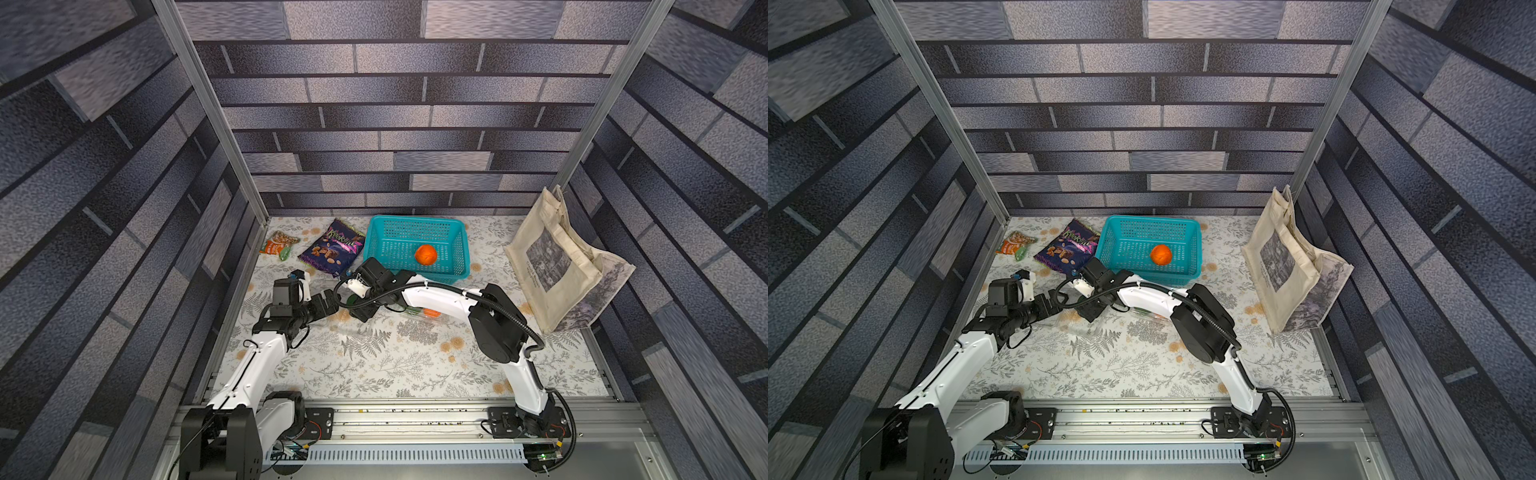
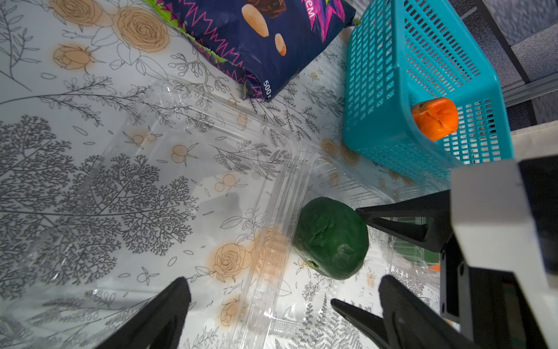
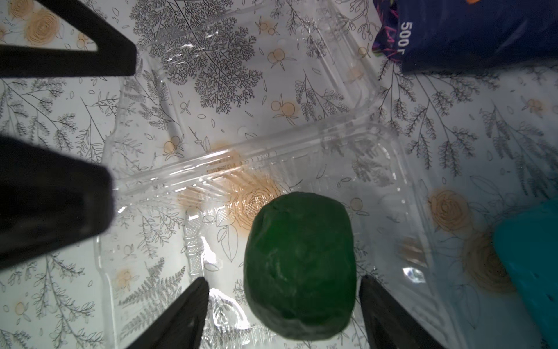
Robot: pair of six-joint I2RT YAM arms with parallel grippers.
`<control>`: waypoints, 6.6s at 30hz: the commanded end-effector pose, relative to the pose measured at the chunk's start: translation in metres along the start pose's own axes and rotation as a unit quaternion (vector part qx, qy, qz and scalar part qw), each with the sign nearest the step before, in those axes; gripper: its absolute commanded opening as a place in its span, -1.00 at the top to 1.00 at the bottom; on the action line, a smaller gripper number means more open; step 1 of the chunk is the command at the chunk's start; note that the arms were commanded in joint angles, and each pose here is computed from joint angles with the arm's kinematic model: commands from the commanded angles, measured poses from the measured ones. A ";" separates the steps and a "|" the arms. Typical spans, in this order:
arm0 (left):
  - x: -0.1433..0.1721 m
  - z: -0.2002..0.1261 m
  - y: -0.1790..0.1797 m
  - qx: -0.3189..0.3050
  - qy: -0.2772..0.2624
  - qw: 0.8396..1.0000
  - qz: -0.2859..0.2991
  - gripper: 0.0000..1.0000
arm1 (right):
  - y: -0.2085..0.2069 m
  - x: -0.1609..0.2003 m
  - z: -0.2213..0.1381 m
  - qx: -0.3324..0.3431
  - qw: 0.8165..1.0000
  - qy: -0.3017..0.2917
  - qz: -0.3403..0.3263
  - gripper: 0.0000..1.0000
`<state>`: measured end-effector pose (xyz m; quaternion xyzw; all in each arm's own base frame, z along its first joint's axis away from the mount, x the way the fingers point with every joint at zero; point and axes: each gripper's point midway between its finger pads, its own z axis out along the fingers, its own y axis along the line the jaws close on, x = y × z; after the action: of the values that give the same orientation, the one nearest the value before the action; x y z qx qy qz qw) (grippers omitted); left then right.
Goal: Take oranges out of containers
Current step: Pick up the orange from the packing box, then place the orange in the basket, then adjust the packing box at the center of the board.
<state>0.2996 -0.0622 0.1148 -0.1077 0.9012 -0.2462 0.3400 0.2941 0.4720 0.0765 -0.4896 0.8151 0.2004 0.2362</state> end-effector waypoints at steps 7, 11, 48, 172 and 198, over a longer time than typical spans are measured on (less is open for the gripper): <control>0.006 0.000 0.000 -0.001 0.004 1.000 0.003 -1.00 | -0.001 0.002 0.015 0.006 1.000 0.016 -0.002 -0.66; 0.006 0.000 0.000 -0.001 0.004 1.000 0.002 -1.00 | 0.001 0.006 0.014 0.003 1.000 0.026 -0.001 -0.66; -0.006 -0.009 -0.008 0.007 -0.014 1.000 0.009 -1.00 | -0.045 -0.075 -0.165 0.062 0.987 -0.150 -0.017 0.03; 0.074 0.122 -0.225 0.083 0.210 0.906 0.357 -1.00 | -0.133 0.229 -0.189 0.286 0.868 -0.097 0.395 0.84; 0.143 0.054 -0.213 0.078 0.251 0.908 0.326 -1.00 | -0.119 0.179 -0.129 0.158 0.905 -0.120 0.376 0.90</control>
<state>0.2438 -0.3271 0.1035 0.2965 0.9130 -0.2198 0.1740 0.2969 0.2001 0.0523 -0.0536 0.9381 0.1624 0.3011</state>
